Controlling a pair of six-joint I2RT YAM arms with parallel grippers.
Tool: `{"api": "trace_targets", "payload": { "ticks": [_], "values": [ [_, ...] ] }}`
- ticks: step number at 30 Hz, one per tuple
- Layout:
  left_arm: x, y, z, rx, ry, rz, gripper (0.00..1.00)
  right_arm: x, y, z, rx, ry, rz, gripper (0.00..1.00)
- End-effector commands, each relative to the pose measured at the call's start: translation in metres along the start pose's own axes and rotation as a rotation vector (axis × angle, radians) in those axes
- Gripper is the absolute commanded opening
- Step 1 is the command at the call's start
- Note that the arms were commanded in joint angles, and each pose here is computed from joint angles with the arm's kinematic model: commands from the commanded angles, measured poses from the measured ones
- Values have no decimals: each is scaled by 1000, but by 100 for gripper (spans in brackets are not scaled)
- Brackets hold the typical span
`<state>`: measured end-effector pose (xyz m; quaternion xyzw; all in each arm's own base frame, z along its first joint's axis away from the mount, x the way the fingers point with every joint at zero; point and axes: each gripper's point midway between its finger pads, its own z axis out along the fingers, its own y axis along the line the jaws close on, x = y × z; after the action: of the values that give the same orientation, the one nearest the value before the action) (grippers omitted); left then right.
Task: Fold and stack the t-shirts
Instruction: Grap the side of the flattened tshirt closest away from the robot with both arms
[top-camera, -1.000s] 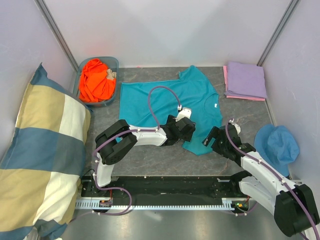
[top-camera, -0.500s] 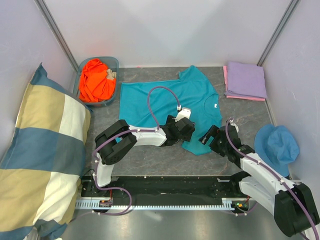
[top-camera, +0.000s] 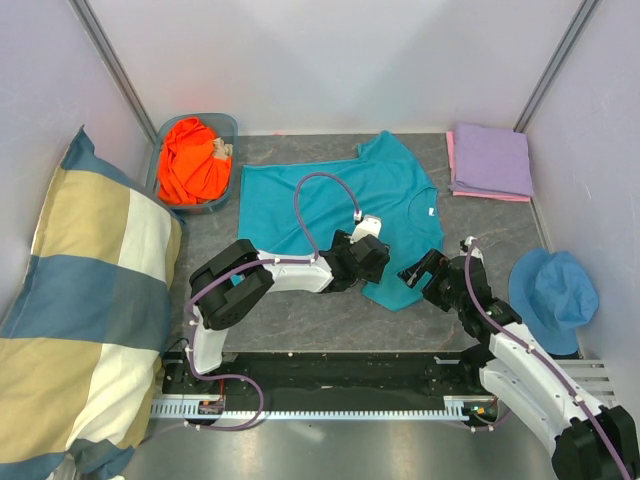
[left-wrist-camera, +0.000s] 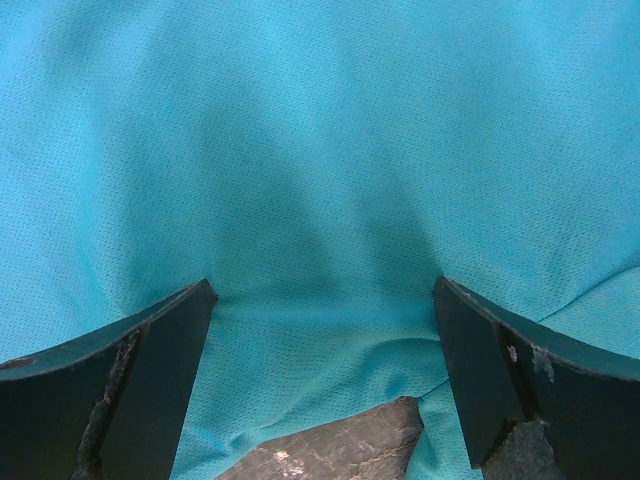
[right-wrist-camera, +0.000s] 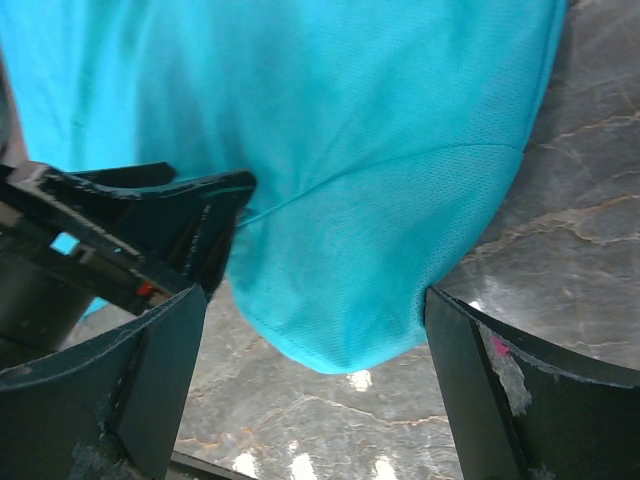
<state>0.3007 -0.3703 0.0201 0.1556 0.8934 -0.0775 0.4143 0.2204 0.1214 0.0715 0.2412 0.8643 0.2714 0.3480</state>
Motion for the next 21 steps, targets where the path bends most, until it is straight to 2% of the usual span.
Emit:
{"api": "trace_targets", "payload": {
  "ticks": [1,14,21],
  "values": [
    [32,16,-1,-49,88,4,100,-9,27,-6,-97,-13,9,98],
    [37,20,-2,-60,95,6,100,-6,44,13,-172,24,29,98],
    [38,19,-1,-55,101,6,100,-23,65,18,-230,-21,25,98]
  ]
}}
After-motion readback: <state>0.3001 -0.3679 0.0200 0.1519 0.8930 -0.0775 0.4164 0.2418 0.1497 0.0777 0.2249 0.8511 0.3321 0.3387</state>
